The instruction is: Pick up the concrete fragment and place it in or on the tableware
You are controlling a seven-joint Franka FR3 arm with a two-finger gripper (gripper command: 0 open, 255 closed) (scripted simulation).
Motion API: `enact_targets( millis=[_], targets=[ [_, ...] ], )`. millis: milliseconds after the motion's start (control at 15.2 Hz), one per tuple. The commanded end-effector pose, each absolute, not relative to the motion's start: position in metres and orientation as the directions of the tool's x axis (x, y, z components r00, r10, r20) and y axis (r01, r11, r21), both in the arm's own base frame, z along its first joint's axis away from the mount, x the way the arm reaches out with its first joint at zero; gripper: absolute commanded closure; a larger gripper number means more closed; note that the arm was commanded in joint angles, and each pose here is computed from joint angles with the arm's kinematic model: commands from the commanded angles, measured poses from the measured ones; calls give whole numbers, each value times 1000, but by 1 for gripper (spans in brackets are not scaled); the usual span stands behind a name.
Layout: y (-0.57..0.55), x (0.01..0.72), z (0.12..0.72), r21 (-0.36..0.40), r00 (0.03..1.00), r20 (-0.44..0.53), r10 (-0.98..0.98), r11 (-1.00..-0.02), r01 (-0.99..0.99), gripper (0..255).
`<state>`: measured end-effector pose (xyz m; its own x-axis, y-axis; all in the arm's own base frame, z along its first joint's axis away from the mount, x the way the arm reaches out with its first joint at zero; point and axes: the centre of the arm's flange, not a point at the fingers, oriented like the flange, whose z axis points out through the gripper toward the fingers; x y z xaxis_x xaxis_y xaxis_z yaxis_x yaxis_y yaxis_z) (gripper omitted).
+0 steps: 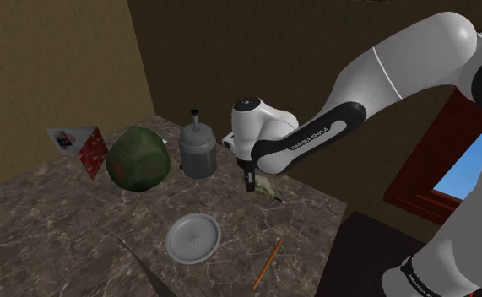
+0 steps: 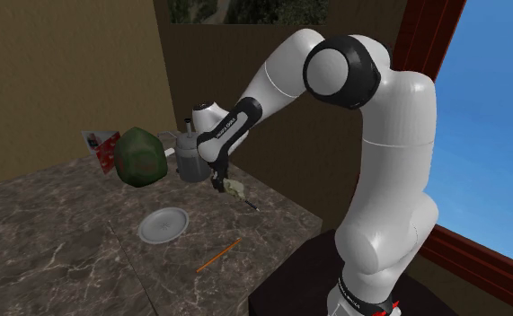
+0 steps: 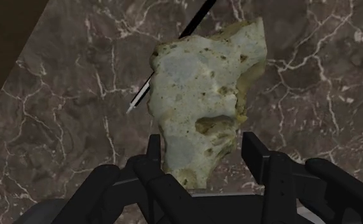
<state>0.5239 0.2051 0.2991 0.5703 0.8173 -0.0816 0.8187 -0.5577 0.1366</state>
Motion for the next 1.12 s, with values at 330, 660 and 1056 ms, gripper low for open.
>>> enact_targets(
  millis=[330,660,1056],
  targets=[
    [298,525,304,137,572,-82,816,-559,818,255],
    [364,525,306,137,572,-82,816,-559,818,255],
    [443,525,308,137,572,-82,816,-559,818,255]
  ],
)
